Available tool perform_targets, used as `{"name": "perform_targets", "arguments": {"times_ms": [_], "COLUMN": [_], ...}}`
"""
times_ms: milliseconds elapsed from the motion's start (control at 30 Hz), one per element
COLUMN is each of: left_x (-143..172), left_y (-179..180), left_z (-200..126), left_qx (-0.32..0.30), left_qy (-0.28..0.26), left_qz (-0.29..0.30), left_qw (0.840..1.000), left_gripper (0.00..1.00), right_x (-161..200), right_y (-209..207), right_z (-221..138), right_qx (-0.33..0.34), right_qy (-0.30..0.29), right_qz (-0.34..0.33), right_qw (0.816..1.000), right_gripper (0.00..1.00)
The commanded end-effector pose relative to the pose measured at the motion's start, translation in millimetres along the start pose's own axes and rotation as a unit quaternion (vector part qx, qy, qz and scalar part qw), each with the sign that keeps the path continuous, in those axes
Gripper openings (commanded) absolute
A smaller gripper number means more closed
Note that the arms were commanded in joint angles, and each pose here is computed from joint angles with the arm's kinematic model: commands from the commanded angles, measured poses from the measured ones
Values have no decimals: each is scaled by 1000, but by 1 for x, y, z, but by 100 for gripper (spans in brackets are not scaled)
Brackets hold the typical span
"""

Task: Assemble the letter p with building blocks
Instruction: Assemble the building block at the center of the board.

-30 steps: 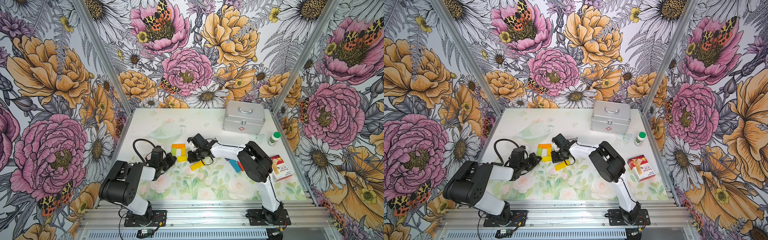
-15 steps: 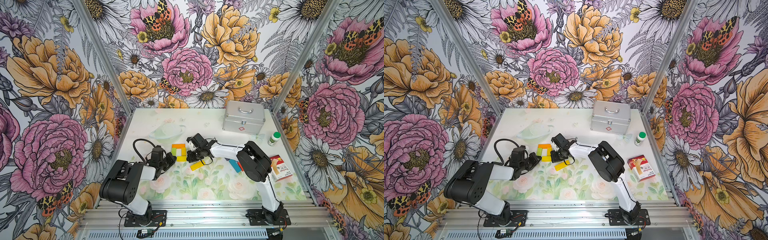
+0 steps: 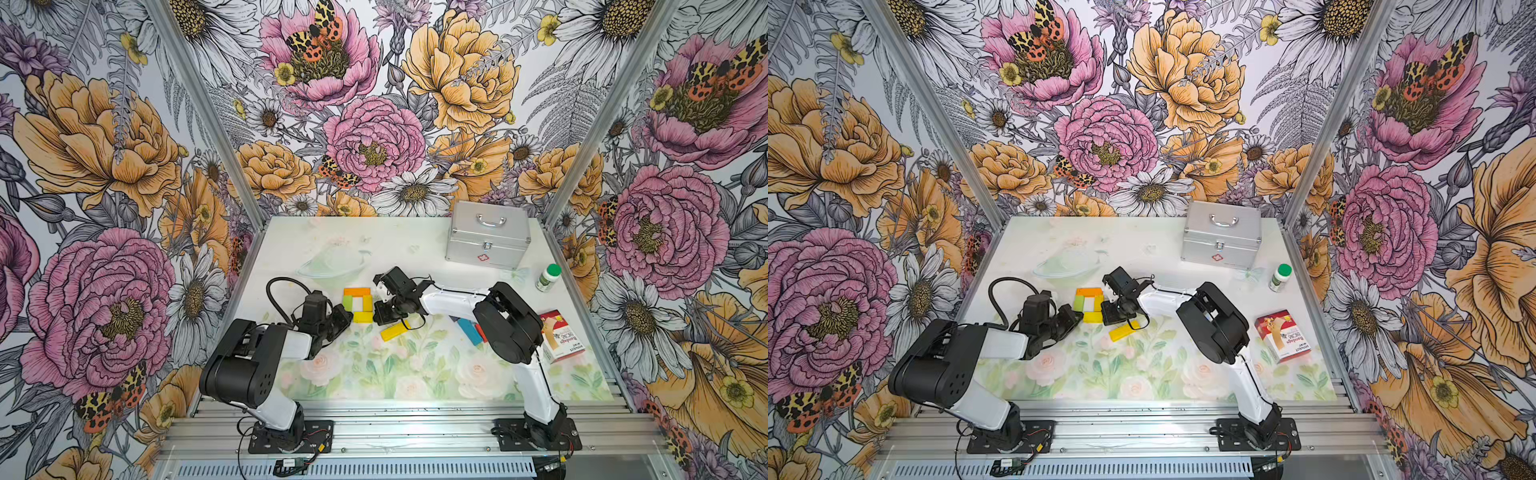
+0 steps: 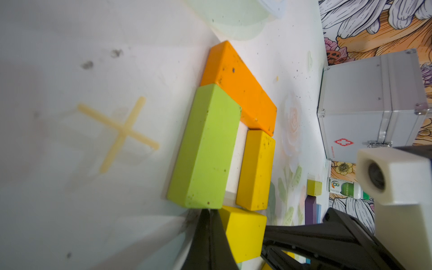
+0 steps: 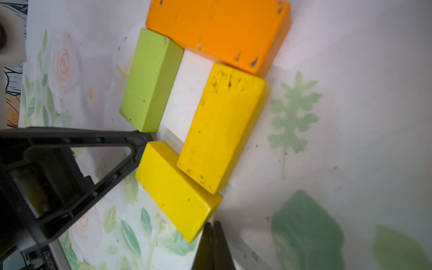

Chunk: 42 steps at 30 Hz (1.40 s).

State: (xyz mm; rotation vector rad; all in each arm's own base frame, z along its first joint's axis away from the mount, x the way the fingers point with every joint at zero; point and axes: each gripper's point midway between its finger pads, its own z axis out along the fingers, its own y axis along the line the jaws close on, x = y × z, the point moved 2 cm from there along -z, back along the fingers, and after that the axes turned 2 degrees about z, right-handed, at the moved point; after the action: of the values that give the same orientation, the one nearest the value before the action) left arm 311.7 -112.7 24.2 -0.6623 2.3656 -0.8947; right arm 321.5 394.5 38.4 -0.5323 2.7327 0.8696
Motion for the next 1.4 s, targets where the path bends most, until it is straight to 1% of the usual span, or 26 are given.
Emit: {"name": "perform_targets", "arguments": {"times_ms": [0,800,1000,1067,1233,1333,1367], "left_x": [5,3,-2,-4,-10,-11,-11], "left_y": [-3,0,1,0,-4,-6,-8], "left_z": [1,0,-11,-16,-30,-39,-41], "left_qx": [6,4,1,-3,-10,-16,-14], "left_qy": [9,8,-15,-23,-46,-58,-57], "left_qz": [1,-6,-9,-6,6,18,25], "left_qw": [1000,1000,1000,1000,999,998,998], "left_gripper": [0,2,7,13,14,15,15], "right_x": [3,4,6,6,0,-6,-9], "right_y": [-20,-21,-24,-25,-25,-21,-20], "right_z": [12,12,4,0,-9,-20,-26], "right_qx": [23,23,33,36,37,43,47], "right_qy": [11,13,7,3,-9,-26,-35], "right_qz": [20,23,28,30,28,16,12], "right_qw": [999,999,999,999,999,999,998], "right_gripper": [0,0,0,0,0,0,3]}}
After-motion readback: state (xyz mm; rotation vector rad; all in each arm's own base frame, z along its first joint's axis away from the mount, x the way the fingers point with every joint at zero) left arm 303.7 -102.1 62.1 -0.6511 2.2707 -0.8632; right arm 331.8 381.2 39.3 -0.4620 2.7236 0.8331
